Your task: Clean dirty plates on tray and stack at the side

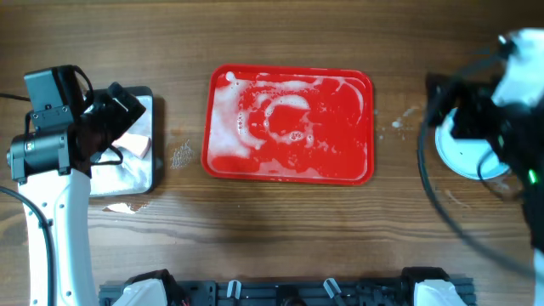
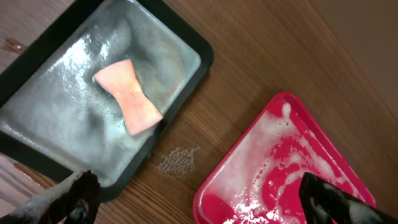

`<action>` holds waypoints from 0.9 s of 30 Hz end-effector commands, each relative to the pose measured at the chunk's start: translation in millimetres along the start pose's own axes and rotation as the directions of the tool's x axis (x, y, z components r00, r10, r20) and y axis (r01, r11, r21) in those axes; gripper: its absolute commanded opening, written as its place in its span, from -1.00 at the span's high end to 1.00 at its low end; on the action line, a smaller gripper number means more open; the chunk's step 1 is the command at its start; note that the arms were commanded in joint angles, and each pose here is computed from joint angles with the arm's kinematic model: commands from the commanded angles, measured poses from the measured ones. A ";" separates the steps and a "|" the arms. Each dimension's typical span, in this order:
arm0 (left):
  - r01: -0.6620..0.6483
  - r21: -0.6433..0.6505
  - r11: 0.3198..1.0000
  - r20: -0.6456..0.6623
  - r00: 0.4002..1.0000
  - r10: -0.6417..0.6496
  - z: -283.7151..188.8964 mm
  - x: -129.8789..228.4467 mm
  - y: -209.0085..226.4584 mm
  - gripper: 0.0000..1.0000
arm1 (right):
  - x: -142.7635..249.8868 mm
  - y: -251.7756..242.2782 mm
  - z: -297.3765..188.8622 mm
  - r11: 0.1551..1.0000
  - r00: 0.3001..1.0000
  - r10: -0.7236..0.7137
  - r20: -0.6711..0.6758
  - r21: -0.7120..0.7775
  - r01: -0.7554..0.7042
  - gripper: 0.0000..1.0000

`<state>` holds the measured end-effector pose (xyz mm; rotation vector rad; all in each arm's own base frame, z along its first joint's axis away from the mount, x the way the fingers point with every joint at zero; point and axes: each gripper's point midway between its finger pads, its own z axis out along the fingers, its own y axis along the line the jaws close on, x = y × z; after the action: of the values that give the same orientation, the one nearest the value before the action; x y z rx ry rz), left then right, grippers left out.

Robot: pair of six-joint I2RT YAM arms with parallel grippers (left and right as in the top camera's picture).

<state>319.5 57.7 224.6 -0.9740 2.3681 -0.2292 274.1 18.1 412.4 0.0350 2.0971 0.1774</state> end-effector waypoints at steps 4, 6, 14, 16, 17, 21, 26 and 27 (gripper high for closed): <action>0.012 0.017 1.000 -0.018 1.000 -0.012 1.6 4.0 -3.8 -1.00 | 4.8 2.8 -46.4 1.000 0.997 0.009 0.075 0.007 -0.009 -1.00; 0.012 0.017 1.000 -0.018 1.000 -0.012 1.6 4.0 -3.8 -1.00 | 9.5 2.5 -48.4 1.000 0.998 0.003 0.061 0.009 -0.003 -1.00; 0.012 0.017 1.000 -0.018 1.000 -0.012 1.6 4.0 -3.8 -1.00 | 5.9 -6.9 -30.7 0.999 0.997 0.012 0.075 0.051 -0.016 -0.99; 0.012 0.017 1.000 -0.018 1.000 -0.012 1.6 4.0 -3.8 -1.00 | -3.5 -6.7 -25.1 0.999 0.985 0.002 0.170 0.041 -0.009 -1.00; 0.012 0.017 1.000 -0.018 1.000 -0.012 1.6 4.0 -3.8 -1.00 | -2.2 -6.5 -21.7 0.999 0.976 -0.002 0.219 0.032 -0.006 -0.99; 0.012 0.017 1.000 -0.018 1.000 -0.012 1.6 4.0 -3.8 -1.00 | 29.7 -10.6 -4.9 0.999 0.941 0.039 0.335 -0.002 -0.040 -0.99; 0.012 0.017 1.000 -0.018 1.000 -0.012 1.6 4.0 -3.8 -1.00 | 99.0 -17.6 30.7 0.995 0.898 0.100 0.427 -0.058 -0.083 -1.00; 0.012 0.017 1.000 -0.018 1.000 -0.012 1.6 4.0 -3.8 -1.00 | 110.5 -17.2 36.7 0.995 0.894 0.099 0.438 -0.068 -0.077 -1.00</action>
<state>319.6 55.8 224.3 -0.9758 2.3706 -0.2443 252.2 12.0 338.9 0.1055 1.6375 0.2092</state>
